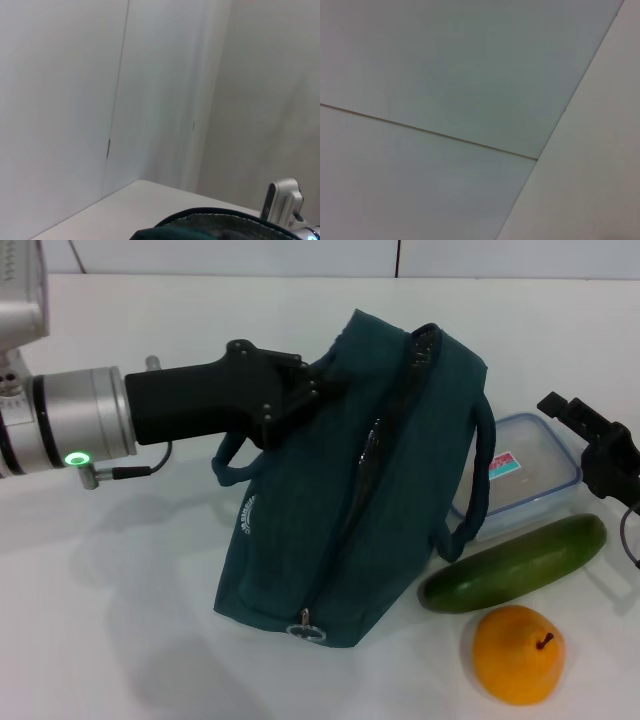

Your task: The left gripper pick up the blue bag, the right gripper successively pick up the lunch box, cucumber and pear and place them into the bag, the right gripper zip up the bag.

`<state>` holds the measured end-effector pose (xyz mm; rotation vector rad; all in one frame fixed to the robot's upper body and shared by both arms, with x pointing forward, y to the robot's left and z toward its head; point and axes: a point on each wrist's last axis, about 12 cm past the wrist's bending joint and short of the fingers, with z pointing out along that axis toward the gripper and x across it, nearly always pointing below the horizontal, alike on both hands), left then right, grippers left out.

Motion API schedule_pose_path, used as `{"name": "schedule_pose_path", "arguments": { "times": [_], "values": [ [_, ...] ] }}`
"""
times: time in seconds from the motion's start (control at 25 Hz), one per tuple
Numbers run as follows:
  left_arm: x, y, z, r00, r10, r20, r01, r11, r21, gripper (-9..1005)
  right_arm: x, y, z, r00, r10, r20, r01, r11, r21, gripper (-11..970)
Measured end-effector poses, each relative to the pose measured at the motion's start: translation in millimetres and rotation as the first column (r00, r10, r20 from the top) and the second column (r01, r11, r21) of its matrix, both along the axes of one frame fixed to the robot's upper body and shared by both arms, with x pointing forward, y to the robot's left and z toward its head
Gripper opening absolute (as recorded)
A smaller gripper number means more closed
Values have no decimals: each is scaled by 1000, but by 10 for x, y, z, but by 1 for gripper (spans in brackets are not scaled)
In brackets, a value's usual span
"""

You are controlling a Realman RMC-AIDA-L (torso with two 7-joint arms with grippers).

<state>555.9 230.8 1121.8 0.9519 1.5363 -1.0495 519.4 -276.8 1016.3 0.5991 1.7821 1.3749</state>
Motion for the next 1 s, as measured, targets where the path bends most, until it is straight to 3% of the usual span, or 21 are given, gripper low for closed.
{"name": "schedule_pose_path", "arguments": {
  "times": [0.56, 0.68, 1.0],
  "values": [
    [-4, -51, -2, 1000, -25, 6, 25, 1000, -4, 50, -28, -20, -22, 1000, -2, 19, 3, 999, -42, 537],
    [2, -59, 5, 1000, -28, 9, 28, 1000, -4, 50, -26, -19, -17, 999, 1, 34, 1, 998, -56, 331],
    [15, -77, 16, 999, -33, 11, 33, 999, -2, 50, -26, -42, -37, 999, -26, 19, 27, 998, -54, 236]
  ]
}}
